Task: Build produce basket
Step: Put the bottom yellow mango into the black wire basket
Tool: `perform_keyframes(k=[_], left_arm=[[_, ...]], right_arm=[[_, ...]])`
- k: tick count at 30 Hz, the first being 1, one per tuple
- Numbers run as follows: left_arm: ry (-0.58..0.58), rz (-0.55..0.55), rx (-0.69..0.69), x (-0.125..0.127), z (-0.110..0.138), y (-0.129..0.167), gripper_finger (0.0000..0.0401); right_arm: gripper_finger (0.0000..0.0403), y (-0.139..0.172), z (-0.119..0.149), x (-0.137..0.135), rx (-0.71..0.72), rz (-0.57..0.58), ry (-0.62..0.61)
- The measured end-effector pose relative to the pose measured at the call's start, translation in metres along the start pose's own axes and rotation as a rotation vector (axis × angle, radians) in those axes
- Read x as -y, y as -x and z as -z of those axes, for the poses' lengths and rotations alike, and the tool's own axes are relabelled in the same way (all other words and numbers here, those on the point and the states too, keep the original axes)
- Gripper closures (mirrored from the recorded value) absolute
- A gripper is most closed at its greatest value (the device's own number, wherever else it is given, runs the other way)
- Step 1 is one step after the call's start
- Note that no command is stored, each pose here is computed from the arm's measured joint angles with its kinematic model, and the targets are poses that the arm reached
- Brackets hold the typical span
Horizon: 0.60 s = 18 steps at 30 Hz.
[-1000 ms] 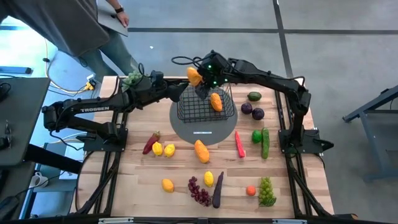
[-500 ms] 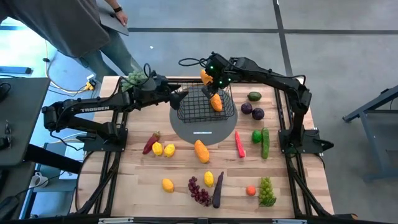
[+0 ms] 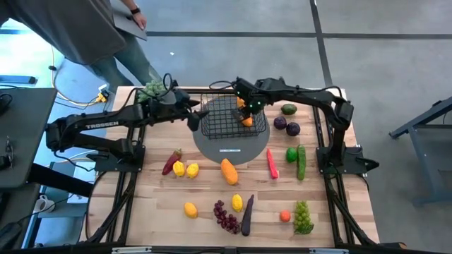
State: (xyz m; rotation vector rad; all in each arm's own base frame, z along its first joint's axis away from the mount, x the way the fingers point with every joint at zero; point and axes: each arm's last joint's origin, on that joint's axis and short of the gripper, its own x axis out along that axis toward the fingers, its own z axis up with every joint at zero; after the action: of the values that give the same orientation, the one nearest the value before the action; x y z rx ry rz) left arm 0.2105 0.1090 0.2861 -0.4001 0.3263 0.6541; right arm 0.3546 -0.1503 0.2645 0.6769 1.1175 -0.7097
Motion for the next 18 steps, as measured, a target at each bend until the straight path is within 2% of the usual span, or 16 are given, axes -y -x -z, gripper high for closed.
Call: perform_keyframes(k=[9,12,18], left_arm=[[-0.033,-0.007,-0.057,-0.002,0.005,0.002,0.0087],[-0.033,0.017,-0.071,-0.001,0.006,0.002,0.0087],[-0.048,0.049,-0.082,0.000,0.006,0.002,0.0087]], right_arm=[[0.0242,-0.029,0.021,0.001,-0.075,0.006,-0.061],[0.0219,-0.035,0.025,0.003,-0.100,0.011,-0.099],[0.0183,-0.035,0.024,0.002,-0.094,-0.014,-0.100]])
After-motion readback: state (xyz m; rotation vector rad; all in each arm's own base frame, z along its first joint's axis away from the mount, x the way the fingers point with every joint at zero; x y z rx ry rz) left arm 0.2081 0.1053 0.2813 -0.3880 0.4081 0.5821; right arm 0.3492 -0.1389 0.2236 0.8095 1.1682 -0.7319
